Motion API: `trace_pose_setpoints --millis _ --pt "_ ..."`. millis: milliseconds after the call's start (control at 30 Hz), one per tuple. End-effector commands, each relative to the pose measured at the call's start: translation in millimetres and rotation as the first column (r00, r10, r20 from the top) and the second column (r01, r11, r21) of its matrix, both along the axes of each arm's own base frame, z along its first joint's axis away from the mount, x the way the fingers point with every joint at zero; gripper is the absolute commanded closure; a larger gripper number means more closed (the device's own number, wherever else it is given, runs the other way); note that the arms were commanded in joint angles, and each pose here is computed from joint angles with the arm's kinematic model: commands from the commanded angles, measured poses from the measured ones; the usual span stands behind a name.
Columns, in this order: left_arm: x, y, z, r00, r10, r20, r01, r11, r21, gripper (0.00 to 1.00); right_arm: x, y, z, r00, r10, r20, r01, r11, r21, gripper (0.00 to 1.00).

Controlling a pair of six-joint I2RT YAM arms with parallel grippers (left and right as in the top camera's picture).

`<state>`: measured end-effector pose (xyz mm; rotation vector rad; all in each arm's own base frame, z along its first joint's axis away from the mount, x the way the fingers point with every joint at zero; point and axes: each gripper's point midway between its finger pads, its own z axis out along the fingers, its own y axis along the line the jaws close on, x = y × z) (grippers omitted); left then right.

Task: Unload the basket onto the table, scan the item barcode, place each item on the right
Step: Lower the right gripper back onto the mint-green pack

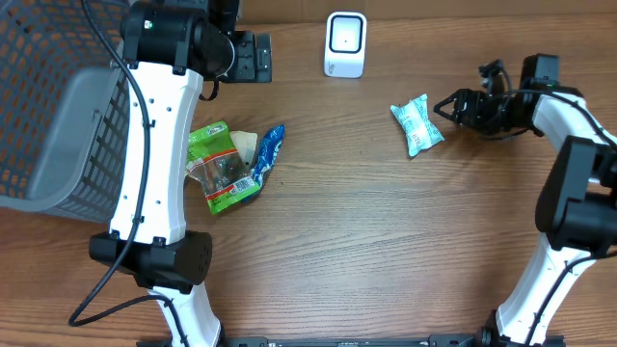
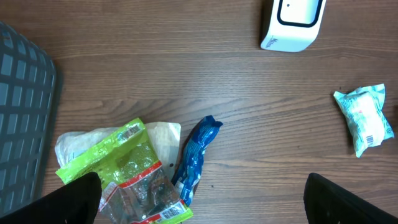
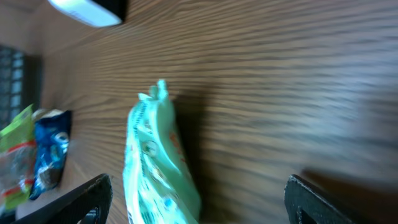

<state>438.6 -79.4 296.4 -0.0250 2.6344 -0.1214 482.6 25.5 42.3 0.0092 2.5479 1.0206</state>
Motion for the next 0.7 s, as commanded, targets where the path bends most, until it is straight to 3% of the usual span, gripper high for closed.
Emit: trace_pose_setpoints --millis 0,233,367,467,667 --pt "-1.4 -2.2 -2.9 1.0 -0.023 -0.011 0.023 1.0 0.004 0.05 7.9 27.5 15.9 0.987 0.105 0.123 -0.118 0.987 0.108 0.11" --pt "-3.4 -3.4 -3.8 0.999 -0.024 -0.021 0.024 1.0 -0.004 0.05 0.2 61.8 -11.6 0.983 0.17 0.07 -0.178 0.976 0.124 0.12" --pt "-4.6 -5.0 -4.3 0.999 -0.03 -0.026 0.029 0.999 -0.013 0.06 -9.4 75.6 -25.5 0.98 0.197 0.02 -0.198 0.973 0.123 0.21" --pt "-6.6 -4.6 -5.4 0.999 -0.029 -0.035 0.029 1.0 -0.011 0.06 -17.0 77.0 -33.5 0.98 0.198 -0.029 -0.194 0.976 0.097 0.31" --pt "-7.3 -4.5 -5.7 0.999 -0.029 -0.039 0.029 1.0 -0.01 0.06 -27.5 75.4 -38.7 0.977 0.19 -0.097 -0.181 0.979 0.092 0.73"
